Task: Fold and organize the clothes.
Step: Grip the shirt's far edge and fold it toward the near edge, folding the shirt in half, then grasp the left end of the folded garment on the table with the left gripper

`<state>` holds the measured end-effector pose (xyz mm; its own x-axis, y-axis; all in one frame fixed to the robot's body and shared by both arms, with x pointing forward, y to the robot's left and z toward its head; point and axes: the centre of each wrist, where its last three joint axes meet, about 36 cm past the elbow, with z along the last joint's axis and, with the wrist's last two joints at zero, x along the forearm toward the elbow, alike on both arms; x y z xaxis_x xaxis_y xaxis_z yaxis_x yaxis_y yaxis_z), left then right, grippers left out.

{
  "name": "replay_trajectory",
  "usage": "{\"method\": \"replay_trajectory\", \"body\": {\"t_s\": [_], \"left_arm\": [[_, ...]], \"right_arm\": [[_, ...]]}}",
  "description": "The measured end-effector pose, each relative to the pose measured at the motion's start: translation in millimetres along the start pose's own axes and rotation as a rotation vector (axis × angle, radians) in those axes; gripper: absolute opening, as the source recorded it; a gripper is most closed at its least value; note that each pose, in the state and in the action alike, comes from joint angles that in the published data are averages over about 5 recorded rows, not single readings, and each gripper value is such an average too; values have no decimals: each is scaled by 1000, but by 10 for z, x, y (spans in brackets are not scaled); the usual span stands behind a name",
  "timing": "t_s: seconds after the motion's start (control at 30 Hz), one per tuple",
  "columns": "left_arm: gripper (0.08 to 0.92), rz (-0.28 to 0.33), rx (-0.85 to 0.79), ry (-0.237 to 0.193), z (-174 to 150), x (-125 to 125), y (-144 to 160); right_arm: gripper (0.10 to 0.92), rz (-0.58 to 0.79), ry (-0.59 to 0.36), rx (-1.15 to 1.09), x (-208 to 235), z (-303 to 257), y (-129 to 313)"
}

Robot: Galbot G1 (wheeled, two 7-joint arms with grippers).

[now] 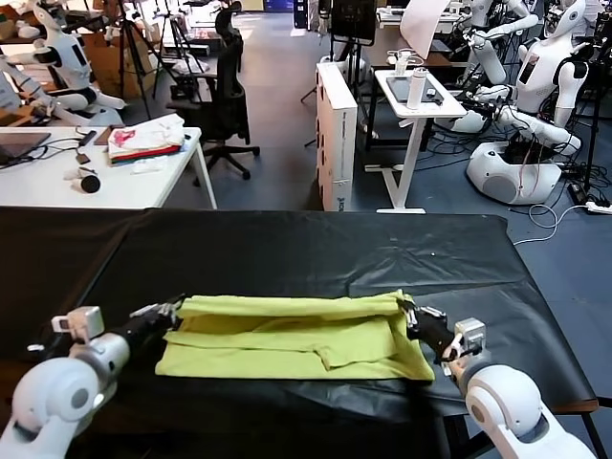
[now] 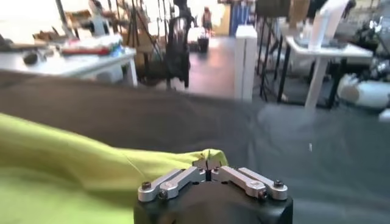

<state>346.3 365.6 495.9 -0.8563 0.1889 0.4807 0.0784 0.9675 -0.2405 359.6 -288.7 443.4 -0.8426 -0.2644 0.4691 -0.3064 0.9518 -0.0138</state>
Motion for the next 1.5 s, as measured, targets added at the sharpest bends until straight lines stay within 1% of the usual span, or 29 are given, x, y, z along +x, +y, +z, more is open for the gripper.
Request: {"method": "replay_trajectory", "body": {"t_s": [0.13,0.27,0.5,0.57,0.6,0.63,0.67,0.73,0.77,0.83,0.87,0.9,0.93,0.97,1.0,1.07,1.1,1.3,1.4,1.5], "left_arm": [[161,-15,1,9,64,126,-10],[161,-30,-7,34,178,213,-47],[161,-60,0,88,415,227,-34],[181,-67,1,104,460,229,-28],[194,-72,-1,111,475,235,-27],[226,-76,-4,116,485,244,-28],[277,-81,-8,120,491,256,-31],[378,-91,-17,122,492,288,-37],[452,-96,-21,121,486,304,-40],[566,-109,-28,115,469,331,-37],[642,-116,-30,111,458,340,-32],[699,-123,-31,104,445,345,-26],[751,-130,-32,97,430,345,-19],[809,-137,-34,90,416,339,-13],[848,-142,-35,83,401,327,-7],[891,-148,-37,67,373,280,-3],[899,-149,-37,59,361,248,-4],[907,-119,-23,5,280,-12,-24],[907,-106,-17,-10,246,-138,-20],[907,-101,-8,-14,230,-257,-2]], "right_arm": [[140,3,25,9,72,25,-3],[140,0,50,7,91,97,13],[141,-10,68,-1,116,167,66],[207,-12,62,0,142,152,59],[259,-12,56,1,156,142,53],[329,-12,50,2,171,129,45],[399,-12,43,2,185,115,37],[513,-7,26,0,211,79,16],[570,-4,16,-3,219,58,3],[684,7,-6,-14,226,16,-26],[738,17,-17,-22,222,-5,-42],[798,27,-27,-31,215,-25,-58],[839,38,-35,-39,204,-42,-73],[863,49,-41,-46,189,-56,-88],[889,60,-47,-53,168,-67,-102],[901,76,-56,-67,117,-80,-128],[905,83,-59,-74,86,-82,-140],[907,117,-55,-121,-124,-57,-199],[907,137,-48,-142,-220,-27,-233],[907,155,-38,-160,-303,20,-265]]}}
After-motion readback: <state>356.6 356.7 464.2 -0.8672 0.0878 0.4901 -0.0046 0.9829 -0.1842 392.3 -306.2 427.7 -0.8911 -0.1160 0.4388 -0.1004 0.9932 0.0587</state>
